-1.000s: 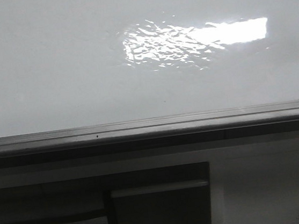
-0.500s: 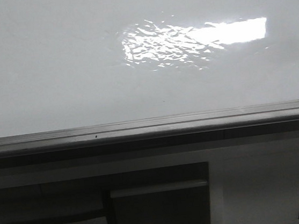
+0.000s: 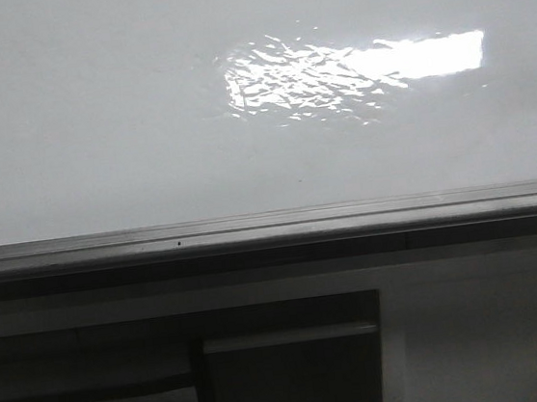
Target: Write number 4 on whiteboard
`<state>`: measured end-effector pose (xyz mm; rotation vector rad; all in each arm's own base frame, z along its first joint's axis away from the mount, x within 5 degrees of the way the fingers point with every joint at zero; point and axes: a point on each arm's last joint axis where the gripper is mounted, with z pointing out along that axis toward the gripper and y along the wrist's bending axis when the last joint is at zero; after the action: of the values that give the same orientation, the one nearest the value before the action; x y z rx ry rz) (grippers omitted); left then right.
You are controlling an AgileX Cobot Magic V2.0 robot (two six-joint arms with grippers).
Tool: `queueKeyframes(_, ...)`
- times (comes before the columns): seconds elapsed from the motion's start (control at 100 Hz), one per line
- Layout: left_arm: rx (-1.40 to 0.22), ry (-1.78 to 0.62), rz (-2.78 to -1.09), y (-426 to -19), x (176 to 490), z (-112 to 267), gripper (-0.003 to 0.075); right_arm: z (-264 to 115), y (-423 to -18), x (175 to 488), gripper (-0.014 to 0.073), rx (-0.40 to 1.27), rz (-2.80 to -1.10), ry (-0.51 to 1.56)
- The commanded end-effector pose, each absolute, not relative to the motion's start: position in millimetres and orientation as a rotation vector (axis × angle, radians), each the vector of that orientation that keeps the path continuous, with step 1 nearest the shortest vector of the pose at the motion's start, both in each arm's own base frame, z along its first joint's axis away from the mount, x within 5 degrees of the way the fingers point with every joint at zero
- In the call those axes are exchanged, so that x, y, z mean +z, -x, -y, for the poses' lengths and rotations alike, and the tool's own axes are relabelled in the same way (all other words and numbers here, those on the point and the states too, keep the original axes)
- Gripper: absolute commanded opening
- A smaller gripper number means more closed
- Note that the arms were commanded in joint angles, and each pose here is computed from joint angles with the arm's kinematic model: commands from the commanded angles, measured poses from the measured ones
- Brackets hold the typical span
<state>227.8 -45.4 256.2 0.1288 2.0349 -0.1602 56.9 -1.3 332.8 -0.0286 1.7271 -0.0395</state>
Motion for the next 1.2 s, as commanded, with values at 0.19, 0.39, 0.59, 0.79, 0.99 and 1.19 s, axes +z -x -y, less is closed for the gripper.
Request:
queueKeyframes(0.19,-0.160,-0.125,-1.947,-232.0,272.1,46.8,-0.0020,1.0,-58.6,349.9,0.0459,-0.044,-1.645,0.033)
queueKeyframes(0.39,-0.166,-0.306,-2.110,-223.4,294.5,54.8,-0.0020,-2.4,-57.7,366.3,0.0457,0.032,-1.857,0.012)
queueKeyframes(0.59,-0.188,-0.867,-2.143,-205.5,332.0,89.8,-0.0020,-22.0,-80.5,380.8,0.0457,0.144,-2.040,0.331)
queueKeyframes(0.79,-0.403,-1.302,-1.975,-173.5,358.1,131.0,-0.0020,-55.6,-115.0,387.6,0.0457,0.470,-2.004,0.805)
queueKeyframes(0.99,-0.454,-1.481,-1.853,-165.1,367.8,161.3,-0.0020,-80.4,-144.4,391.3,0.0457,0.566,-1.800,1.236)
queueKeyframes(1.19,-0.496,-1.617,-1.791,-167.5,367.5,194.1,-0.0020,-111.7,-166.4,395.1,0.0457,0.545,-1.675,1.400)
